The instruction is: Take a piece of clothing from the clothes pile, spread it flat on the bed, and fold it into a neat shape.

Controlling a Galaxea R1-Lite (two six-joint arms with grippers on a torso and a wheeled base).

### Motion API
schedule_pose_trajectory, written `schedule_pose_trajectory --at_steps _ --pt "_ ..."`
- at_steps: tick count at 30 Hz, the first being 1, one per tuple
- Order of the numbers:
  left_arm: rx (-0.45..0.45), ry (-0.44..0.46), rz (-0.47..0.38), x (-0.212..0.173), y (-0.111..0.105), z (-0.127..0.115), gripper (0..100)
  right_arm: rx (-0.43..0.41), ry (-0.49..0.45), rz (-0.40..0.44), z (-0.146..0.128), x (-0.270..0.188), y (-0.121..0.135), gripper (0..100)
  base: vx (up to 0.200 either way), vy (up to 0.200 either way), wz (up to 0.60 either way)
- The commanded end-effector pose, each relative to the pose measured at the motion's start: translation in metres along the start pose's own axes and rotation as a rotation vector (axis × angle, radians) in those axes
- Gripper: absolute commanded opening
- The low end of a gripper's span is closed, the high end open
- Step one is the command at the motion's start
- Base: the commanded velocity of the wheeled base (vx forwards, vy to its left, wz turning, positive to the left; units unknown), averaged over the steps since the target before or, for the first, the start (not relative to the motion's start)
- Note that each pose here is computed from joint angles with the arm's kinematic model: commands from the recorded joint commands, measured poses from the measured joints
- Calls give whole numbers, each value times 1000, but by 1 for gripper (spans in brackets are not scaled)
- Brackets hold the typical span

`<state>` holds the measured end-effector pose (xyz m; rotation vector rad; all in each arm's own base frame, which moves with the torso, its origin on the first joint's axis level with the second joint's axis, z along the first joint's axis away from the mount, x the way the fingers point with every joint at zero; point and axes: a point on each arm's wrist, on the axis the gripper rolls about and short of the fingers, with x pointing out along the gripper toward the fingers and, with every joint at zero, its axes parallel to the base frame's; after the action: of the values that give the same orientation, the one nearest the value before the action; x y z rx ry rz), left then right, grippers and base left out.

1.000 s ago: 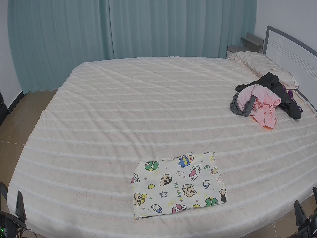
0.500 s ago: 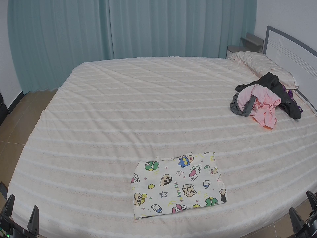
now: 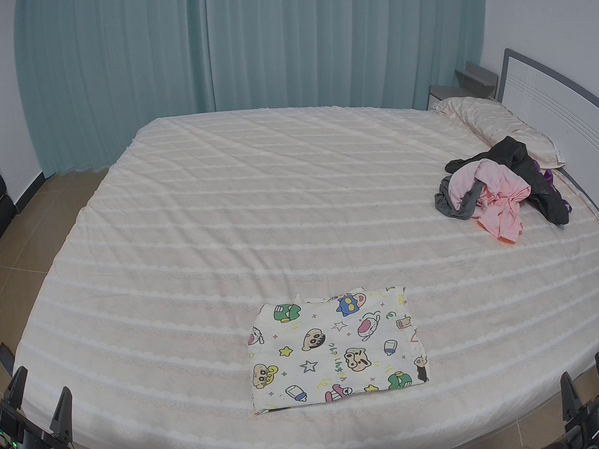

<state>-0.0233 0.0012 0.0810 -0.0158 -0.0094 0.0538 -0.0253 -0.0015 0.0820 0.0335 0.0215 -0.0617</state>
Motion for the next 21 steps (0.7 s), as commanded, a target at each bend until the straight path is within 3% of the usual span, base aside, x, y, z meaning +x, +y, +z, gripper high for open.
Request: schedule_pose_trajectory --at_steps 1,3,21 --pt "4 4 12 0 0 -5 100 -33 12 63 -7 2 1 100 0 0 0" --pt "2 4 12 0 0 -5 100 -62 8 69 -7 2 2 100 0 0 0" --pt "-7 4 14 0 0 -5 100 -25 -12 81 -7 2 2 100 0 0 0"
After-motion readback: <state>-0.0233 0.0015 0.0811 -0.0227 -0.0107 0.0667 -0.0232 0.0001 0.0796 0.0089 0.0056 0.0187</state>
